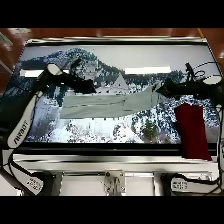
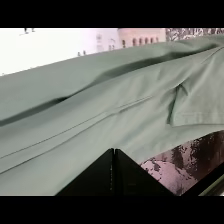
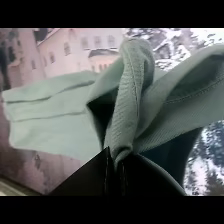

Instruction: Fold the shirts.

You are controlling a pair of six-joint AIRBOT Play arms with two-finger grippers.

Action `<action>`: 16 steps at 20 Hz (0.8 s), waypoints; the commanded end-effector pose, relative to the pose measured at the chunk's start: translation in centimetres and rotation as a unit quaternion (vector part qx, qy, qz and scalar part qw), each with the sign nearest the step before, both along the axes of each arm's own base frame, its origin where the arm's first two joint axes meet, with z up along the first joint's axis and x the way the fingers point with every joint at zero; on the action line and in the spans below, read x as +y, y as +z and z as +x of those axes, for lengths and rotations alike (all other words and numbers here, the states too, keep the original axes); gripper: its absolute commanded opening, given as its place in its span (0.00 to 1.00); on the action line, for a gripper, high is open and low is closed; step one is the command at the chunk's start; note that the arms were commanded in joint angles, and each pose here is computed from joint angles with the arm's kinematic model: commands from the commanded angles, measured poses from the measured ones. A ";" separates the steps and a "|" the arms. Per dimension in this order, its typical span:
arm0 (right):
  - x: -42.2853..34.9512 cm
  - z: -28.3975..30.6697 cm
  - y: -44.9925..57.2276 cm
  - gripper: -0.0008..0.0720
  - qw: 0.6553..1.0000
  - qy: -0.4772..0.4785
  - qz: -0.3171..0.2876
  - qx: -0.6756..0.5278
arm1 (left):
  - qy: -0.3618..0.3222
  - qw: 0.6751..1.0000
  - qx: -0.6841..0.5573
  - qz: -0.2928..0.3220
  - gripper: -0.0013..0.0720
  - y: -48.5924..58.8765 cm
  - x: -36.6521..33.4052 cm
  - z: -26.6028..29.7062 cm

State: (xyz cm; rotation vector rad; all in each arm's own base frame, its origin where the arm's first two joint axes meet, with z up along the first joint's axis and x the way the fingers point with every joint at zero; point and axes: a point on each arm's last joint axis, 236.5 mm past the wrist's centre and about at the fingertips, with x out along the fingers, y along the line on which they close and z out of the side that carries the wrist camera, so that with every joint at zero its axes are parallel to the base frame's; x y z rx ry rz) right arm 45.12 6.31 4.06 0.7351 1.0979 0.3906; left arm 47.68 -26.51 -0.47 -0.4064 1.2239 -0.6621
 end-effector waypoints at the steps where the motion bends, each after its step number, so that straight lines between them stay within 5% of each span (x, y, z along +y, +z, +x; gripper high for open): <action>1: 1.5 -3.4 6.4 0.10 0.999 0.018 0.011 -0.024 | -0.026 0.999 0.007 -0.041 0.07 -1.5 -9.2 -2.7; 6: 2.4 -7.4 11.2 0.10 0.999 0.022 0.005 -0.034 | -0.016 0.989 0.051 -0.135 0.07 -2.2 -20.0 -7.2; 10: 2.4 -9.6 13.3 0.10 0.999 0.012 -0.010 -0.040 | -0.007 0.985 0.098 -0.144 0.07 -4.6 -24.3 -11.0; 16: 2.3 -9.5 13.0 0.10 0.999 0.006 -0.032 -0.043 | 0.010 0.994 0.024 -0.104 0.06 -2.9 -17.9 -4.8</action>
